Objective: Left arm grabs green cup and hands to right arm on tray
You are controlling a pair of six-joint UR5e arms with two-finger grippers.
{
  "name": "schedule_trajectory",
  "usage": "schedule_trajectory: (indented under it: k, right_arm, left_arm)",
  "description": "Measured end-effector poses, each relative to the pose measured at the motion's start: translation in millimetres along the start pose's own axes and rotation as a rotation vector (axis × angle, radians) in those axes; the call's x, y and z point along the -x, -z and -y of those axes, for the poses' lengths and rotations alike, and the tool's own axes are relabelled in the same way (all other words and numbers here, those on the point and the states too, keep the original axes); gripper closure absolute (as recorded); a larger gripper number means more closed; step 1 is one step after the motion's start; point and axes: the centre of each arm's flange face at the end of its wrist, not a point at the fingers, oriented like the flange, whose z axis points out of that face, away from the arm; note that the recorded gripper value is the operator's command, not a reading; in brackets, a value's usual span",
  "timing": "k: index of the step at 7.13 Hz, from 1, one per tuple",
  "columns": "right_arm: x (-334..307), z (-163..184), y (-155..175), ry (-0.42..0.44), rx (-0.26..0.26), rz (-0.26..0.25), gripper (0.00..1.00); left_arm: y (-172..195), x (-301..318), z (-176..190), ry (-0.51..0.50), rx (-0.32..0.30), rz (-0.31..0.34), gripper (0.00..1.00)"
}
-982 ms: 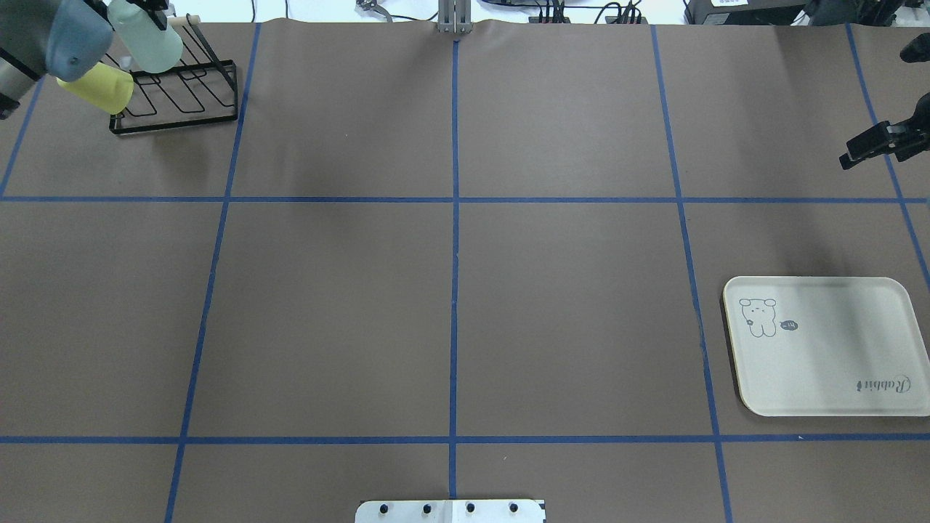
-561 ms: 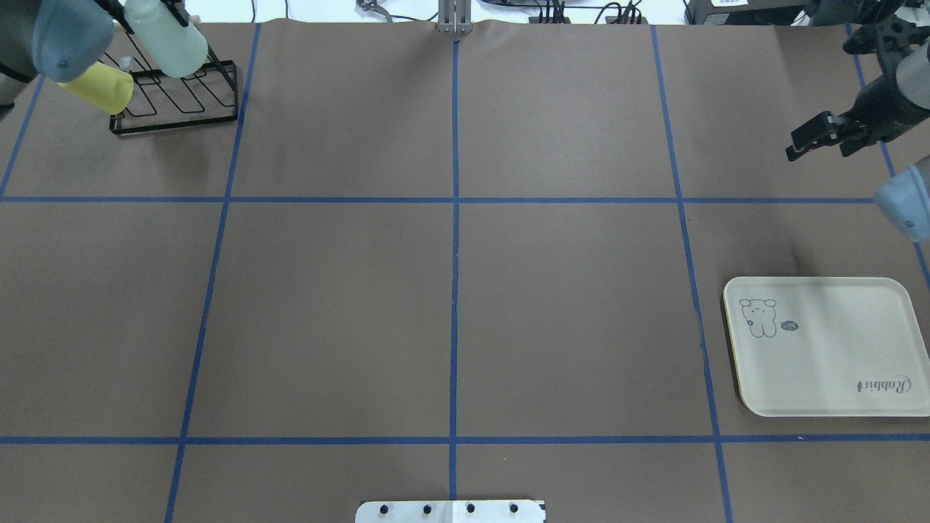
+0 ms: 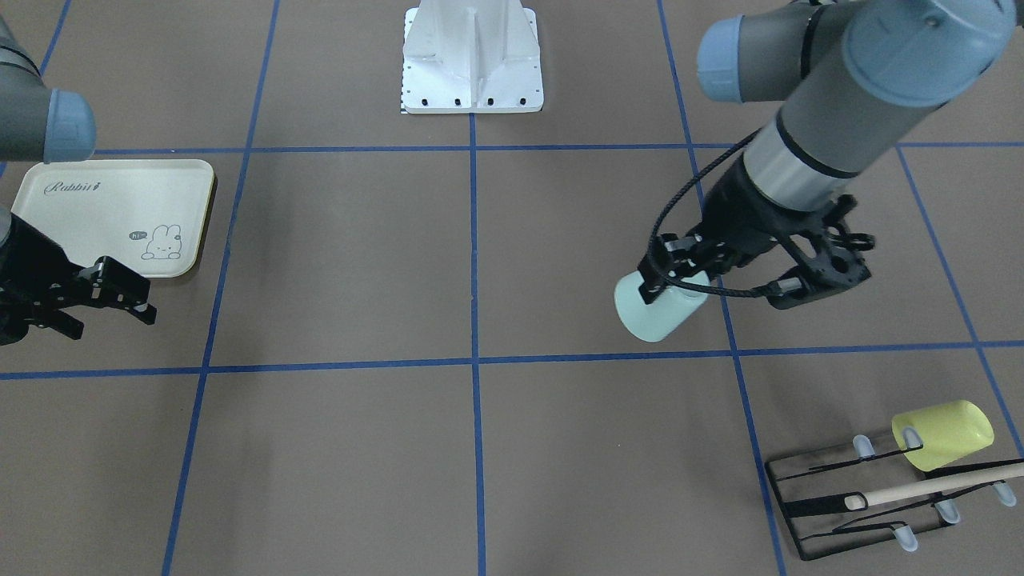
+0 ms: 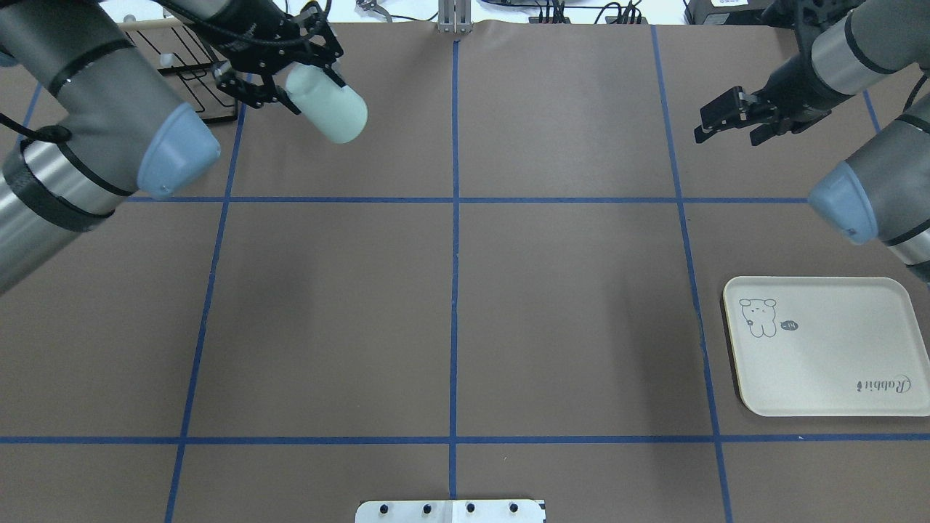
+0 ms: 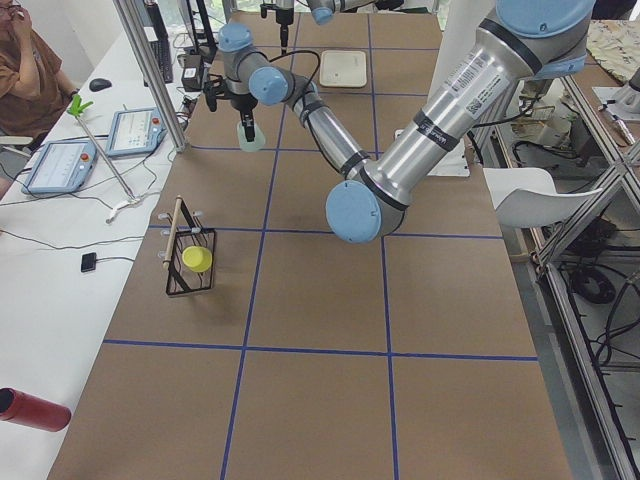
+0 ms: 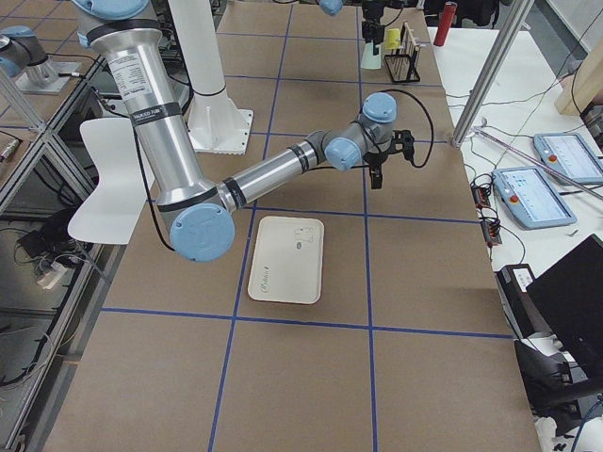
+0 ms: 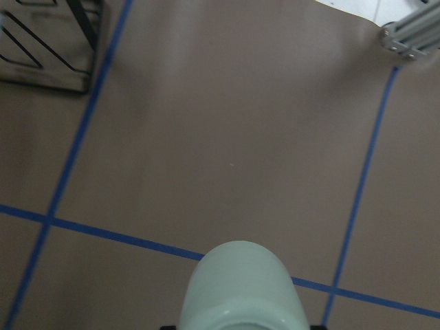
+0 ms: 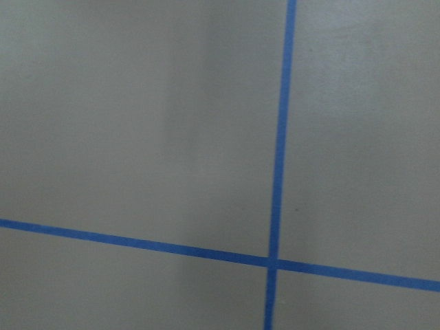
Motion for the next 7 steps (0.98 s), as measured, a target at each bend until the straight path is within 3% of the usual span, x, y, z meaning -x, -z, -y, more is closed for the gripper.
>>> schedule_trajectory:
  k: [2, 3, 5, 7]
  right_arm:
    - [48.3, -18.6, 2.4, -0.110, -0.058, 0.187, 0.01]
    - [59.9, -29.0, -3.6, -0.192, -0.076, 0.321, 0.01]
    - [71.3, -50.8, -11.0, -0.300, -0.078, 0.549, 0.01]
    - [90.7, -75.1, -15.1, -0.361, -0.066, 0.723, 0.01]
  left_arm:
    - [-9.3, -20.7, -39.4, 0.086, 0.060, -0.120, 1.00]
    - [-3.1, -31.6, -51.8, 0.110, 0.084, -0.172, 1.00]
    - [16.3, -41.5, -71.2, 0.195, 0.158, -0.326, 1.00]
    - [31.2, -43.4, -90.9, 0.254, 0.243, -0.429, 1.00]
